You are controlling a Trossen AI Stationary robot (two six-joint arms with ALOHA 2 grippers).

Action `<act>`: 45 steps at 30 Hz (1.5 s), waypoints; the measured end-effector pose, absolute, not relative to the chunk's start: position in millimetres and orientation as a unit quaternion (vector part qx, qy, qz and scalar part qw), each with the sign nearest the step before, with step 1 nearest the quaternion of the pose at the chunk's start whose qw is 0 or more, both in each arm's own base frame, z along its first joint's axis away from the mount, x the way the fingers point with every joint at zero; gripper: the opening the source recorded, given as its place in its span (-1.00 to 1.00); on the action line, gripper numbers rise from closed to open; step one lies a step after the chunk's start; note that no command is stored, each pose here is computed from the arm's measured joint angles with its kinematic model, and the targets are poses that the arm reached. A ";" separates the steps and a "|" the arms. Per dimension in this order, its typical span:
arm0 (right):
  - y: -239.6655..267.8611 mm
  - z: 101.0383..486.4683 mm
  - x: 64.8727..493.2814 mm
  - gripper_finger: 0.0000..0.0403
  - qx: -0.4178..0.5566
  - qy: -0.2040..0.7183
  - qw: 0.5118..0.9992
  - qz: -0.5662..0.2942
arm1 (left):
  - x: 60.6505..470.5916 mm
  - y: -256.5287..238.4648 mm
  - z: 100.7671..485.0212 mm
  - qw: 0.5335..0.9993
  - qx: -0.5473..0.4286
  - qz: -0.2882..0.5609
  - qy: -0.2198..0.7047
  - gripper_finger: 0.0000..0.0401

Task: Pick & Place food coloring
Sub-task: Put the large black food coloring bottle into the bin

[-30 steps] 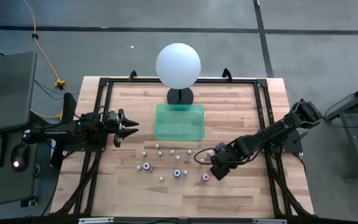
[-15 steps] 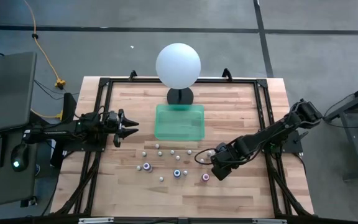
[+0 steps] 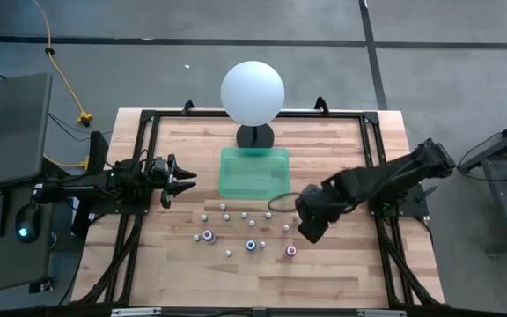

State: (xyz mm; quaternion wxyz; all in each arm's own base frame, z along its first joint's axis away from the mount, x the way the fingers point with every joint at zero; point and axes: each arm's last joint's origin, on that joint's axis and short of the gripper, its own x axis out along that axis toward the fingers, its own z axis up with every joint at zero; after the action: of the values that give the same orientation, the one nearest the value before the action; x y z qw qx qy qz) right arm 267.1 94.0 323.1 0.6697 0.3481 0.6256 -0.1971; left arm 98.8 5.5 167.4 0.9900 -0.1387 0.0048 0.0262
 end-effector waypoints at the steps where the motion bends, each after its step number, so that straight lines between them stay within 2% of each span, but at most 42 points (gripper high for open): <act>1: 88.9 333.0 268.1 -0.34 0.347 0.617 0.678 -0.196 | 98.8 5.5 167.3 0.990 -0.139 0.026 0.005 -0.27; 8: 42.6 387.6 274.3 -0.33 0.331 0.540 0.749 -0.196 | 98.8 5.5 167.3 0.990 -0.139 0.026 0.005 -0.27; 15: -15.0 398.9 278.9 -0.33 0.314 0.504 0.777 -0.207 | 98.8 5.6 167.3 0.990 -0.139 0.026 0.005 -0.27; 22: -59.1 377.1 295.7 -0.33 0.324 0.488 0.790 -0.181 | 98.8 5.6 167.3 0.990 -0.139 0.026 0.005 -0.27; 31: -77.0 321.1 340.7 -0.33 0.306 0.554 0.759 -0.153 | 98.8 5.6 167.3 0.990 -0.139 0.026 0.005 -0.27; 37: -80.3 289.2 357.7 -0.32 0.291 0.594 0.728 -0.182 | 98.8 5.6 167.3 0.990 -0.139 0.026 0.005 -0.27; 45: -84.4 270.3 367.4 -0.31 0.270 0.604 0.715 -0.225 | 98.8 5.6 167.3 0.990 -0.139 0.026 0.005 -0.27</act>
State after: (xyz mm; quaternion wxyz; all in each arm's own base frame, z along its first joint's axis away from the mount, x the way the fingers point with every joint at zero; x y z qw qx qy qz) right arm 367.4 -84.4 270.3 0.7150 0.2696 0.6044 -0.2252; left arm 98.8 5.6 167.3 0.9900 -0.1387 0.0049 0.0263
